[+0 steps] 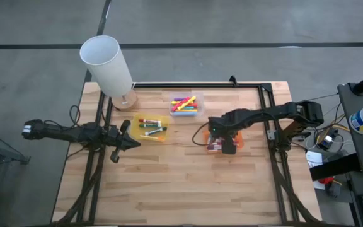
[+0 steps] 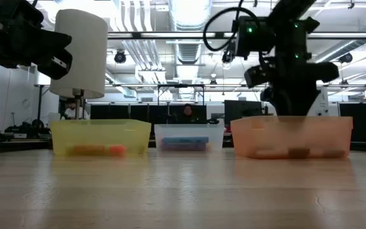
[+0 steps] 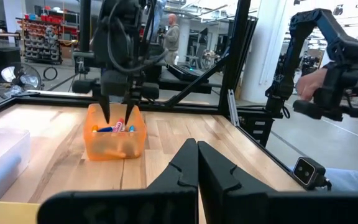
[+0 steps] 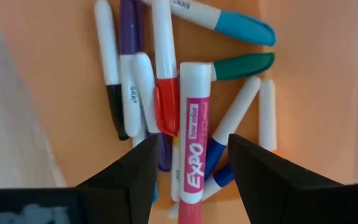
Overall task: Pick & Place Markers
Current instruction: Put the pink marker pen into the transparent yellow bin
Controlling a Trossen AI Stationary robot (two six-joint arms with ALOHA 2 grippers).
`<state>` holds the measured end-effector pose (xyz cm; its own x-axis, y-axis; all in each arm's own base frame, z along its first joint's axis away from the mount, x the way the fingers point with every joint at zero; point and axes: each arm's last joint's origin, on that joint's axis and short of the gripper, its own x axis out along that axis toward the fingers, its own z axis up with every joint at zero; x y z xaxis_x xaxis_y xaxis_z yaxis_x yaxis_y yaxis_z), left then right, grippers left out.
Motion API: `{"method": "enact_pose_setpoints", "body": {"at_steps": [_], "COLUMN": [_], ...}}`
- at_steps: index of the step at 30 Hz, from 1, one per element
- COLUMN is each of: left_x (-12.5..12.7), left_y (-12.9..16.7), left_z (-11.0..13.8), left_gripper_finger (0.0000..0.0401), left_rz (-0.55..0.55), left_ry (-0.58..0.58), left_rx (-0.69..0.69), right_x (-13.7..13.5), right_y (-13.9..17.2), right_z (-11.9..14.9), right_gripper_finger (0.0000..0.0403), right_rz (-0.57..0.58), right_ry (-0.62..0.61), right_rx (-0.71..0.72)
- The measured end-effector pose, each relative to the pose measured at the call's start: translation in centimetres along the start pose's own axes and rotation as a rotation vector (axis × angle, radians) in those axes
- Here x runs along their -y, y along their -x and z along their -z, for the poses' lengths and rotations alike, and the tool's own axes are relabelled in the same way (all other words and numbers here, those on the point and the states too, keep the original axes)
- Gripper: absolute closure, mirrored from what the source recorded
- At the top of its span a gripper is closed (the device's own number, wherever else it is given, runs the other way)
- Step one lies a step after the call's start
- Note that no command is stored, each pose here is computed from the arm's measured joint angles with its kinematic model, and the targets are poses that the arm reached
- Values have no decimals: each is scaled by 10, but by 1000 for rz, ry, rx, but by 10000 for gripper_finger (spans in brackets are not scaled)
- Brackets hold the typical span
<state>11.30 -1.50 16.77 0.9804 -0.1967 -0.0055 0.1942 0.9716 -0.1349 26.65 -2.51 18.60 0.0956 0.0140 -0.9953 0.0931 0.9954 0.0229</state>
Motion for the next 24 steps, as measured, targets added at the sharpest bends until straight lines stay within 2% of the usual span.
{"method": "enact_pose_setpoints", "body": {"at_steps": [11, 14, 20, 24], "left_x": [0, 0, 0, 0], "left_y": [0, 0, 0, 0], "left_z": [0, 0, 0, 0], "left_gripper_finger": [401, 401, 401, 401], "left_rz": [0, 0, 0, 0], "left_ry": [0, 0, 0, 0], "left_rx": [0, 0, 0, 0], "right_x": [1, 2, 3, 4], "right_y": [-25, -27, -22, -5], "right_z": [15, 16, 12, 1], "right_gripper_finger": [241, 270, 363, 363], "right_rz": [0, -1, -1, 44], "right_ry": [-12, -35, -34, -35], "right_rx": [-15, -11, 0, 17]}}
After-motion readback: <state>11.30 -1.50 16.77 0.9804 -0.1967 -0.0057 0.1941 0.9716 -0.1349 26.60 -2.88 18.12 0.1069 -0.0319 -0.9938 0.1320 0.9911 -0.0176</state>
